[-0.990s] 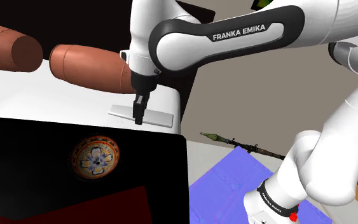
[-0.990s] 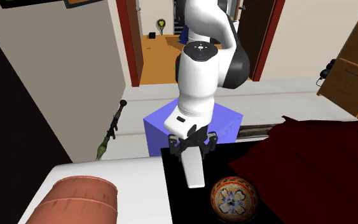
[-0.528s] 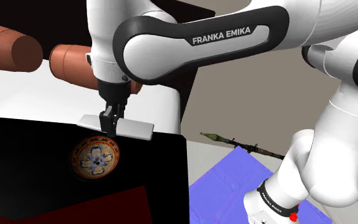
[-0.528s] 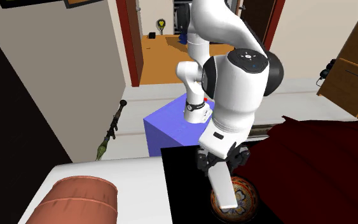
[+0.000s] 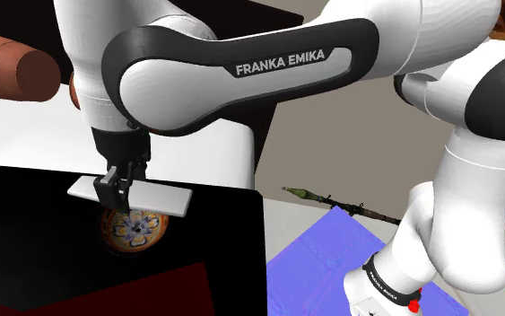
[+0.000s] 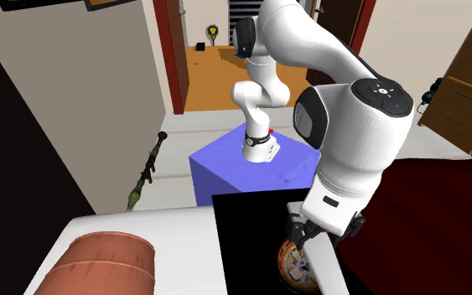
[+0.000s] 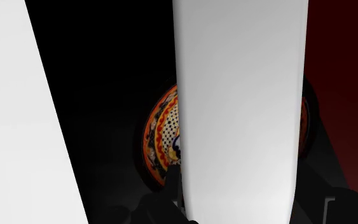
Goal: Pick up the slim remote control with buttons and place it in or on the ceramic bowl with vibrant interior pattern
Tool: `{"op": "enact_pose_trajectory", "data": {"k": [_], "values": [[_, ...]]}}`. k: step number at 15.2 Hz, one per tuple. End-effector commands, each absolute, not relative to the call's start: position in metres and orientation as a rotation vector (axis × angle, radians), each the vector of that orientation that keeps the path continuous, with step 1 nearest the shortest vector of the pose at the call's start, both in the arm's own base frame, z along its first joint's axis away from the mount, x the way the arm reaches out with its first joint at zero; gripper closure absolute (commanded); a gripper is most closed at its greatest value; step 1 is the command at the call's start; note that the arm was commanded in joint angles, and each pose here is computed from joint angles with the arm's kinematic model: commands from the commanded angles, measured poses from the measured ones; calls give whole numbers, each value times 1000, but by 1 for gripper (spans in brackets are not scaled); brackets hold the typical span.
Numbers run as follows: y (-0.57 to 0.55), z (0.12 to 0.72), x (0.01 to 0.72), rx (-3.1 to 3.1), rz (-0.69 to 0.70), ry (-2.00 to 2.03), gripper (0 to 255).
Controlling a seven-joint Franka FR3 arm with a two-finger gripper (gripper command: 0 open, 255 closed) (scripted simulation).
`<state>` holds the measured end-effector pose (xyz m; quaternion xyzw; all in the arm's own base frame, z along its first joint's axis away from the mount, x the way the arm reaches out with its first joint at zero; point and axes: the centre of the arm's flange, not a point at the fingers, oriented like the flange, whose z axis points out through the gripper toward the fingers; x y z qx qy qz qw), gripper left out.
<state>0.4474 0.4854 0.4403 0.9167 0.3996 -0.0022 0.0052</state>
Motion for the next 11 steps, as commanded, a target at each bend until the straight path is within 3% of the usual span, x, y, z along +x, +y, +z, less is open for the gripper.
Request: {"op": "enact_pose_trajectory", "data": {"k": [1, 11], "values": [[486, 430, 447, 2871, -6, 1251, 255], [486, 378, 447, 2871, -6, 1251, 255]]}}
